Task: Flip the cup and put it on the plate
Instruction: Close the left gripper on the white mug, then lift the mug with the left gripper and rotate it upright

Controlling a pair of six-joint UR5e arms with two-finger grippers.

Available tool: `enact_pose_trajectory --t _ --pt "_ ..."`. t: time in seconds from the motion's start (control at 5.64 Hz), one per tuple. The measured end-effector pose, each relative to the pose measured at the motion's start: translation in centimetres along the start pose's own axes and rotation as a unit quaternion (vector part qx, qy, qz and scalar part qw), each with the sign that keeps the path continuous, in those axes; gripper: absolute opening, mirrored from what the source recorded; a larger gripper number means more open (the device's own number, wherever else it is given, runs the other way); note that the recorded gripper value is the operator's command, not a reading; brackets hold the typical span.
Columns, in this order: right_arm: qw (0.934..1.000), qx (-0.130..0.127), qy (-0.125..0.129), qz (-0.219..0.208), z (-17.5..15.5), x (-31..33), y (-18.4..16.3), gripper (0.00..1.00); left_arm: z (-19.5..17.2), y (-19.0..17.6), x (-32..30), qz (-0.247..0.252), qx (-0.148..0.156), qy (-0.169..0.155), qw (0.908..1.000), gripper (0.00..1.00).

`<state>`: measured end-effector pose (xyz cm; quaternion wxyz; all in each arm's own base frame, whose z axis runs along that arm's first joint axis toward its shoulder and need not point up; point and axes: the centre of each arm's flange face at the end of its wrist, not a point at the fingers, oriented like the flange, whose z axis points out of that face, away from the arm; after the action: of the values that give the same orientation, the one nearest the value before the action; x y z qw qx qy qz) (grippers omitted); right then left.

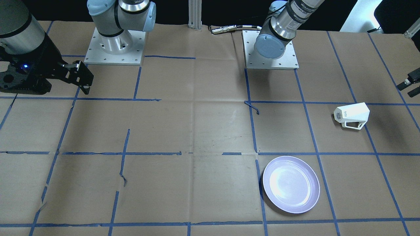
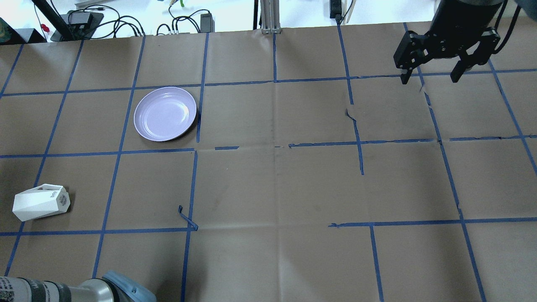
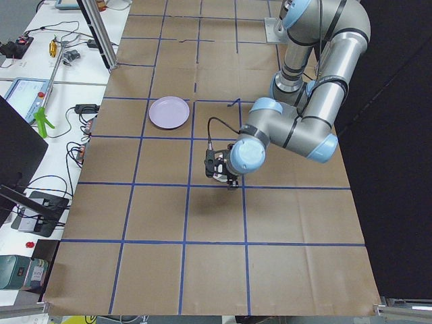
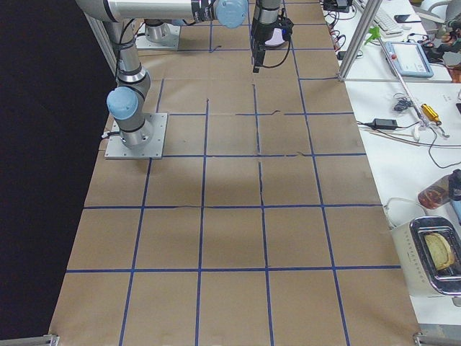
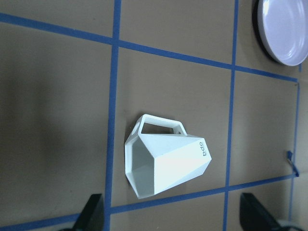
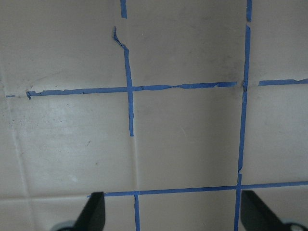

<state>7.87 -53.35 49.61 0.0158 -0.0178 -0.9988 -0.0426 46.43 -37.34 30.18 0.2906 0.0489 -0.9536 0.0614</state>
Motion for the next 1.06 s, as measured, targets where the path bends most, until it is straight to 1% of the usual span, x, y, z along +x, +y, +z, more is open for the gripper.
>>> enact_pose_trajectory --t 0.18,0.35,0.53,0.71,0.89,1.06 --pt "1.0000 0.000 0.000 0.000 0.0 0.0 0.0 1.00 3.2 0.9 -3.6 -0.022 0.014 0.079 0.9965 0.99" --pt "1.0000 0.000 0.000 0.000 0.0 0.0 0.0 1.00 6.7 1.5 -6.1 -0.042 0.021 0.152 0.9873 0.99" --pt "1.0000 0.000 0.000 0.000 0.0 0.0 0.0 1.00 9.9 1.9 -7.7 -0.063 0.025 0.214 0.9744 0.99" --pt "1.0000 0.000 0.000 0.000 0.0 0.0 0.0 1.00 12.7 2.2 -9.0 -0.080 0.025 0.261 0.9617 0.99" --pt "1.0000 0.000 0.000 0.000 0.0 0.0 0.0 1.00 14.4 2.6 -9.5 -0.091 0.020 0.290 0.9526 0.98" --pt "1.0000 0.000 0.000 0.000 0.0 0.0 0.0 1.00 15.1 2.8 -9.4 -0.100 0.014 0.309 0.9457 0.50"
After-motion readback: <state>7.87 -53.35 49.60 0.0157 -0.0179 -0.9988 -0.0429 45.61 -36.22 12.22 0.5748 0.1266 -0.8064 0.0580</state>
